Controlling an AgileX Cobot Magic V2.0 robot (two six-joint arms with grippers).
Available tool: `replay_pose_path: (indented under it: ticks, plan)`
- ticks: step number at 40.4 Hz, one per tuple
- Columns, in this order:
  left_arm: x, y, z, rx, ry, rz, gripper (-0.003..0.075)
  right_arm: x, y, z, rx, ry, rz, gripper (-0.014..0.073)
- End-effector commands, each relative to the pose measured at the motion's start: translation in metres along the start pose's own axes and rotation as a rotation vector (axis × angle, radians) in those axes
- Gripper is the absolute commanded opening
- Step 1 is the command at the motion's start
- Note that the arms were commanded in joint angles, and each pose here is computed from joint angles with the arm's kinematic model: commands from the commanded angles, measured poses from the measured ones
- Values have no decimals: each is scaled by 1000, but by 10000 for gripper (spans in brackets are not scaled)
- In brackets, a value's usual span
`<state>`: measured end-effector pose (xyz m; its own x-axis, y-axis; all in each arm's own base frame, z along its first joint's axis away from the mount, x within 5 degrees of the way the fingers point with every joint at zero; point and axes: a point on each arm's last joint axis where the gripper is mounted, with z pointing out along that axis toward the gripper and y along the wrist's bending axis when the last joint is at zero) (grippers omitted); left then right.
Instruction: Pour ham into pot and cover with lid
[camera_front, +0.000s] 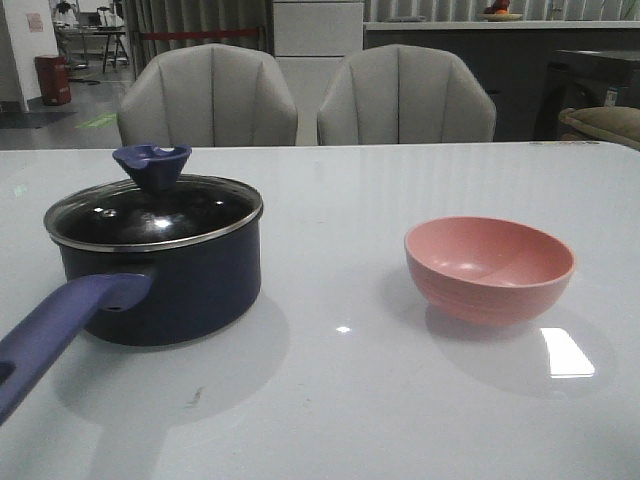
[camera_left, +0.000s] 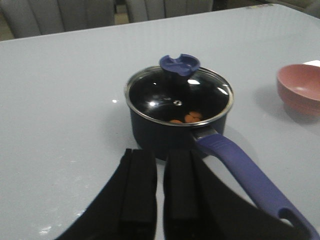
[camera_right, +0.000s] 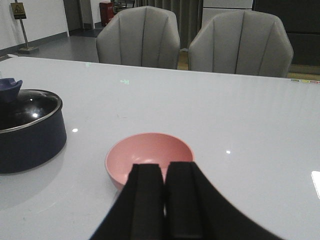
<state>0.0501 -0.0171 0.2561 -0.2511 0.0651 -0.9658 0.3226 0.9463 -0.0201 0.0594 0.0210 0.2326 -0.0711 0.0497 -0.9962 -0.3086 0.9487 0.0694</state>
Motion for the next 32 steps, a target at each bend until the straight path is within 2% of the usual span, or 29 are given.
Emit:
replay_pose_path:
  ticks: [1,6,13,17,32]
  plan:
    - [-3,5,2,-79,-155,-13,133,-15,-1,-1,16,-89,-4,158]
    - [13,11,5,-201,-279,-23,133,-15,-1,-1,16,-89,-4,158]
    - [33,14,7,-252,-424,-8,133,-15,-1,-1,16,-89,-4,158]
    - [42,14,11,-251,-424,-8,133,-15,-1,-1,16,-88,-4,158]
    - [42,14,11,-251,-424,-8,133,-15,-1,-1,16,-88,-4,158]
